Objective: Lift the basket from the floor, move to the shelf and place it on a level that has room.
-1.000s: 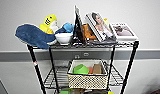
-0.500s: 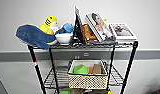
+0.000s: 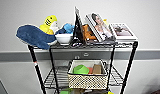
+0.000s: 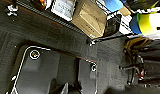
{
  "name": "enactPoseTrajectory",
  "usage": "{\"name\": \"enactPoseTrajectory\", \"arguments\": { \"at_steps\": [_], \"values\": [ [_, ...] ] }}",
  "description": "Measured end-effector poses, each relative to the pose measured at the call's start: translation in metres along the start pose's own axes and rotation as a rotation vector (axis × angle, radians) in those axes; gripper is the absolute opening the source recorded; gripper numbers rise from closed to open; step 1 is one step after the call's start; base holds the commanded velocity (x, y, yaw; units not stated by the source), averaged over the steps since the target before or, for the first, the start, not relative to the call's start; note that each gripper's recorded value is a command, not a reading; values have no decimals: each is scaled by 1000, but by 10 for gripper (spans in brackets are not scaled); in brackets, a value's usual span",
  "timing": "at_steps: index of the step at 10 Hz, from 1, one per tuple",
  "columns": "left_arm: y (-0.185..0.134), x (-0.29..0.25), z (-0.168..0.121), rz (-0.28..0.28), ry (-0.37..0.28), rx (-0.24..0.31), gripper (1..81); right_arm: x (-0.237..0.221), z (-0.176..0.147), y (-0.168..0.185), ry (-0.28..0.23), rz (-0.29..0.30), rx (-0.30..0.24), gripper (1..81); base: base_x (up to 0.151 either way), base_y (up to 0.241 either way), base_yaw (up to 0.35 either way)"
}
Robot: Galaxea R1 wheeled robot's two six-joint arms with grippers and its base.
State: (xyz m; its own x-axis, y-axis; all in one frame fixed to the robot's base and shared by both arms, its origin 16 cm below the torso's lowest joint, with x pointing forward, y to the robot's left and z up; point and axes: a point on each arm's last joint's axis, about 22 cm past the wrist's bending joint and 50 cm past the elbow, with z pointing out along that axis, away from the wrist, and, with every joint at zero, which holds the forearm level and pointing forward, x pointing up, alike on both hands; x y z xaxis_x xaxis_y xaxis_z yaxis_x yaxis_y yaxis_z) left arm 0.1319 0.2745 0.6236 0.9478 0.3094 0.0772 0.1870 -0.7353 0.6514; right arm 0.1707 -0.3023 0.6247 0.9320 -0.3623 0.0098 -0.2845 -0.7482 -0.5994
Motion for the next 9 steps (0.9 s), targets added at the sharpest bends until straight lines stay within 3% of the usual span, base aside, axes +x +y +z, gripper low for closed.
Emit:
{"name": "enactPoseTrajectory", "arguments": {
  "at_steps": [3,9],
  "values": [
    [-20,-21,41,28,1,33,811,-45,52,22,-46,-14,-42,811,0,0,0],
    [-48,-38,108,58,17,125,811,-84,115,84,-42,-50,-204,811,0,0,0]
  ]
}}
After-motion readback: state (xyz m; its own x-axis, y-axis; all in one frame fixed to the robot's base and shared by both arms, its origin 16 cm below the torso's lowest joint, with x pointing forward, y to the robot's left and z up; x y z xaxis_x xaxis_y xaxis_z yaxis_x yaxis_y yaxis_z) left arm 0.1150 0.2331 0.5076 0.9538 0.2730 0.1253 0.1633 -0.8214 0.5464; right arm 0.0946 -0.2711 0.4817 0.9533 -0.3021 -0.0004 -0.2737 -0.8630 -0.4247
